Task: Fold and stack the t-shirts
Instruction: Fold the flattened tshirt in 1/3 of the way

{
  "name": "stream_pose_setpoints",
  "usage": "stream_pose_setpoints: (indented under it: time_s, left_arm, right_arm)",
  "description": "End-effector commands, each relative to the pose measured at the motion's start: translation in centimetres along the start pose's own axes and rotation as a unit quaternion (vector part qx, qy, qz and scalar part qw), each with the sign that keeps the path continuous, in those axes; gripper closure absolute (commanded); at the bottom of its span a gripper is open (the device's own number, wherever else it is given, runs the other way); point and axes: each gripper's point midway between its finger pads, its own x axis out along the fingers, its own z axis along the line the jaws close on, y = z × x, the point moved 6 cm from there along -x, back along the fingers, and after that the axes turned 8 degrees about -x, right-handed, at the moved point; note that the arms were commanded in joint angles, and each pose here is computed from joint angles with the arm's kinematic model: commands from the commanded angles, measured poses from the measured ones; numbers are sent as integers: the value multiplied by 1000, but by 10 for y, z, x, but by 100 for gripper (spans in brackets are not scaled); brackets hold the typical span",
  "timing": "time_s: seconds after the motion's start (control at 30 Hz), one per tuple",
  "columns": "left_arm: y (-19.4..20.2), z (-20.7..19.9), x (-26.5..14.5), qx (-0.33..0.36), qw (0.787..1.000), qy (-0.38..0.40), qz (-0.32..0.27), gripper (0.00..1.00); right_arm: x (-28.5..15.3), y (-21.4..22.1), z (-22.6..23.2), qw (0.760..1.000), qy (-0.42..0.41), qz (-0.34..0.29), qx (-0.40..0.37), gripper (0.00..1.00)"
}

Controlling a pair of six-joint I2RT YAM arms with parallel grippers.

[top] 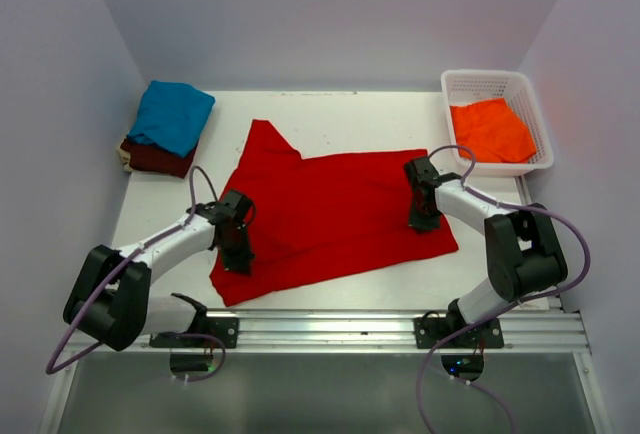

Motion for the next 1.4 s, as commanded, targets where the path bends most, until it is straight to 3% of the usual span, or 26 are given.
stream_pose_setpoints:
  time_s: [0.0, 0.07, 0.2, 0.27, 0.33, 0.43, 0.5, 0.57, 0.6, 0.67, 0.7, 0.73, 0.77, 0.8, 0.87, 1.0, 1.13, 1.2, 1.23, 1.3, 1.37]
  left_arm:
    - [-8, 5, -10, 8, 999, -28, -14, 100]
    - [-13, 0, -18, 16, 999, -18, -31, 100]
    - [-52, -31, -69, 57, 986, 39, -152, 100]
    - [-77, -55, -103, 69, 966, 90, -231, 73]
    - [-98, -75, -123, 61, 946, 129, -291, 42]
    - [-123, -97, -122, 50, 922, 182, -338, 27]
    - [-144, -111, -121, 40, 908, 202, -365, 26]
    - [-174, -119, -105, 39, 911, 189, -364, 26]
    - [-188, -125, -81, 42, 922, 177, -341, 27]
    - [-221, -136, -82, 40, 922, 172, -346, 31]
    - [-232, -141, -55, 49, 934, 164, -314, 33]
    - [-244, -140, -49, 46, 936, 162, -309, 37]
    - [-258, -148, -54, 43, 932, 169, -317, 39]
    - [-262, -153, -39, 52, 936, 192, -292, 40]
    - [-276, -156, -42, 49, 925, 223, -303, 44]
    - [-290, -156, -54, 44, 913, 231, -334, 44]
    - [-287, -152, -52, 23, 920, 245, -305, 46]
    - [-272, -153, -65, 29, 913, 280, -295, 53]
    - [-255, -146, -55, 19, 921, 277, -273, 55]
    - [-232, -142, -77, 24, 914, 293, -279, 56]
    - [-199, -129, -66, 30, 921, 284, -265, 55]
  right_arm:
    - [0, 17, -11, 999, 31, 34, -14, 100]
    - [-4, 15, -12, 999, 28, 25, -11, 100]
    - [-21, 7, -7, 1000, -20, -10, -19, 100]
    - [-38, -2, 0, 996, -69, -42, -26, 99]
    - [-57, -16, 4, 991, -105, -84, -27, 66]
    - [-84, -37, 9, 981, -139, -132, -29, 42]
    - [-104, -55, 9, 974, -148, -171, -26, 40]
    - [-111, -65, 11, 970, -152, -186, -29, 41]
    - [-120, -74, 13, 967, -160, -199, -26, 41]
    - [-123, -80, 17, 965, -165, -200, -25, 49]
    - [-128, -85, 19, 963, -174, -206, -28, 54]
    - [-129, -89, 21, 960, -177, -214, -26, 64]
    - [-128, -92, 22, 959, -180, -217, -25, 81]
    - [-128, -96, 26, 958, -184, -218, -26, 86]
    - [-129, -98, 32, 956, -202, -211, -33, 92]
    - [-130, -94, 32, 957, -207, -201, -39, 89]
    - [-133, -81, 30, 953, -221, -205, -40, 88]
    - [-135, -76, 29, 948, -231, -215, -40, 88]
    - [-136, -76, 30, 946, -234, -220, -39, 88]
    - [-135, -72, 33, 944, -246, -216, -44, 88]
    - [-136, -74, 42, 934, -272, -222, -64, 83]
